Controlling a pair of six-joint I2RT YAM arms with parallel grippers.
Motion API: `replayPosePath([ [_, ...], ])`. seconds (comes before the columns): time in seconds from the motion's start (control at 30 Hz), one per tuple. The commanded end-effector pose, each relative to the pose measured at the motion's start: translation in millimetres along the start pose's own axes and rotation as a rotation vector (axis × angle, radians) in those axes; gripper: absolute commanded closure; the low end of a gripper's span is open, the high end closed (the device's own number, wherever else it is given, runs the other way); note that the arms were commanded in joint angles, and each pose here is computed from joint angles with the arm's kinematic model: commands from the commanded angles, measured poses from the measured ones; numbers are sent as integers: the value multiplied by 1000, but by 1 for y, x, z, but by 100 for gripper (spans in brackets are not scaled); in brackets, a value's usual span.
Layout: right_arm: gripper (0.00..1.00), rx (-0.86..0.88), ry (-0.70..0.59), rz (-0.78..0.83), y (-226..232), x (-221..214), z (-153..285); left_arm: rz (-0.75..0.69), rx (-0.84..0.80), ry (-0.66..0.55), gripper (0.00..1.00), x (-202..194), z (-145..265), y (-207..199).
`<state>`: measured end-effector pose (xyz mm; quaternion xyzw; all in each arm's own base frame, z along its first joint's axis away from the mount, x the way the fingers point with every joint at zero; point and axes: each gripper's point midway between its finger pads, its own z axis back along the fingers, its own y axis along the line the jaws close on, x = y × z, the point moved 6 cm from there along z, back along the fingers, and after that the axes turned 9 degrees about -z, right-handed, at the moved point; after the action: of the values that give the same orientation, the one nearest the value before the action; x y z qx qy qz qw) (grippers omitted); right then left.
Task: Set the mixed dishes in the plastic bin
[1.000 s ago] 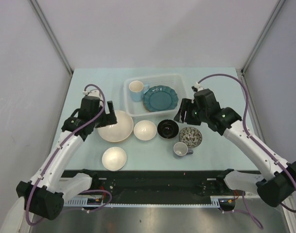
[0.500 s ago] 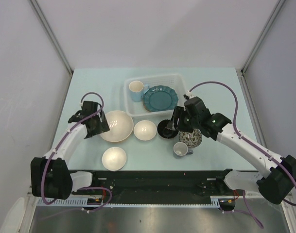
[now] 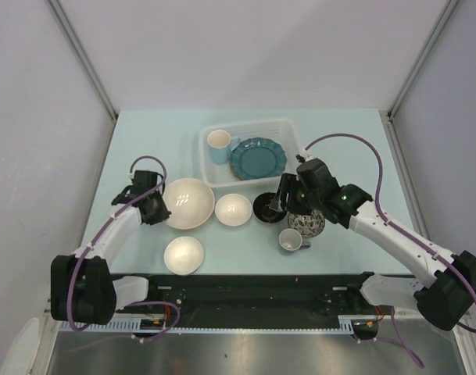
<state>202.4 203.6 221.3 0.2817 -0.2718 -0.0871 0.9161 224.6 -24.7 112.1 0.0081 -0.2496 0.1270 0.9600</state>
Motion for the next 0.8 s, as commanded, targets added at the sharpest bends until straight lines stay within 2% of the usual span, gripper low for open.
replayPosePath([
  [0.0, 39, 58, -61, 23, 14, 12, 8, 60, 59, -33, 80, 5, 17, 9],
  [0.07, 39, 63, -64, 28, 15, 13, 6, 119, 103, -63, 79, 12, 32, 18],
  [0.2, 39, 67, -58, 42, 18, 15, 0, 195, 164, -124, 86, 20, 48, 31],
  [0.37, 39, 96, -55, 53, 28, 21, -5, 219, 189, -130, 100, 22, 54, 34],
  [0.77, 39, 113, -40, 69, 33, 22, -13, 256, 96, -211, 100, 51, 65, 30],
])
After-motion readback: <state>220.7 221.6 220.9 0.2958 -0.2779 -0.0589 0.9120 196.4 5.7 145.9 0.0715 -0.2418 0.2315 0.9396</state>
